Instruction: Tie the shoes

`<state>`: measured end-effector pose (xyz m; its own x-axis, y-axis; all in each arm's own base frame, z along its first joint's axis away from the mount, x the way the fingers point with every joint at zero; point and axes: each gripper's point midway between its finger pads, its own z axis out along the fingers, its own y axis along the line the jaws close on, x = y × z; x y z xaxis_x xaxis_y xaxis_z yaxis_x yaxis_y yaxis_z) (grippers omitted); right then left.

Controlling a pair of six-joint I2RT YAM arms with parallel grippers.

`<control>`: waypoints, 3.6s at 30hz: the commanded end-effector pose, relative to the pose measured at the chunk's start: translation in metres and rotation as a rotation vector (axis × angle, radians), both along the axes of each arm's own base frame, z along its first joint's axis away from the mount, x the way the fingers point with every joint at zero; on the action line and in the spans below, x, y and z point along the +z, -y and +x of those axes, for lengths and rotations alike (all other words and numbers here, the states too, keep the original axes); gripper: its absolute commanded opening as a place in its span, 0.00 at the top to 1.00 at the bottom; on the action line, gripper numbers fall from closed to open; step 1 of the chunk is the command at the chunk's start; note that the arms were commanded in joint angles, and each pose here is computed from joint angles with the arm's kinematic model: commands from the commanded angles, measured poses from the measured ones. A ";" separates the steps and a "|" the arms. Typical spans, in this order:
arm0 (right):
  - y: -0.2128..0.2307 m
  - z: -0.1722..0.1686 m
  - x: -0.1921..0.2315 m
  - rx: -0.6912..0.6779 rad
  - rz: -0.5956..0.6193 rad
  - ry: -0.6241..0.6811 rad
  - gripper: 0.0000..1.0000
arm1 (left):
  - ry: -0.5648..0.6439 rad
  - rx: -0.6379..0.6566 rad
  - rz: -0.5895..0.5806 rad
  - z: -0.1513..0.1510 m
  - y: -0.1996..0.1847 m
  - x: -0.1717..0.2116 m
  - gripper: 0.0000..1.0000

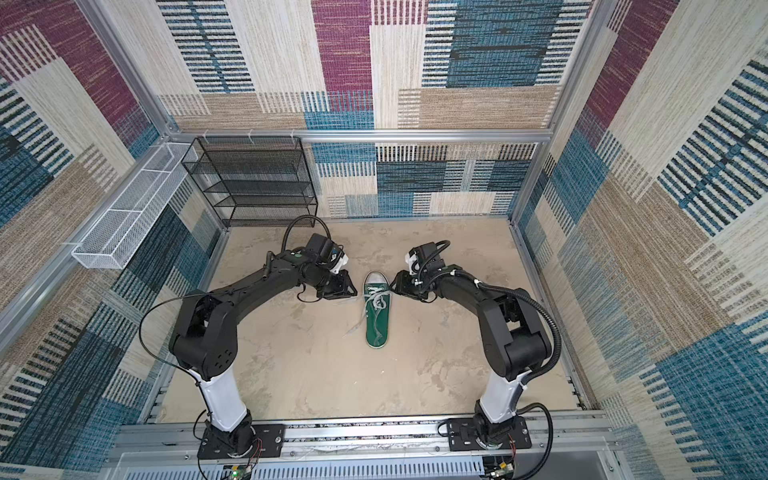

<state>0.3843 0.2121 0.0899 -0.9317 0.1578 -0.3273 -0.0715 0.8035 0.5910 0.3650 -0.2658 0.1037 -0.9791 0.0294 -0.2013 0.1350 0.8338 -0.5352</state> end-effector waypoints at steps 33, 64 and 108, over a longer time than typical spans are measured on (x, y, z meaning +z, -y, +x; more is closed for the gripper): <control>0.021 -0.003 0.020 -0.024 -0.014 0.053 0.48 | -0.077 0.007 -0.020 0.025 0.033 -0.042 0.74; -0.004 -0.034 0.020 0.069 0.212 0.030 0.76 | -0.033 0.001 -0.026 0.007 0.029 0.000 0.92; -0.061 -0.019 -0.002 0.158 0.243 -0.008 1.00 | -0.040 -0.061 -0.029 -0.019 0.057 0.013 0.94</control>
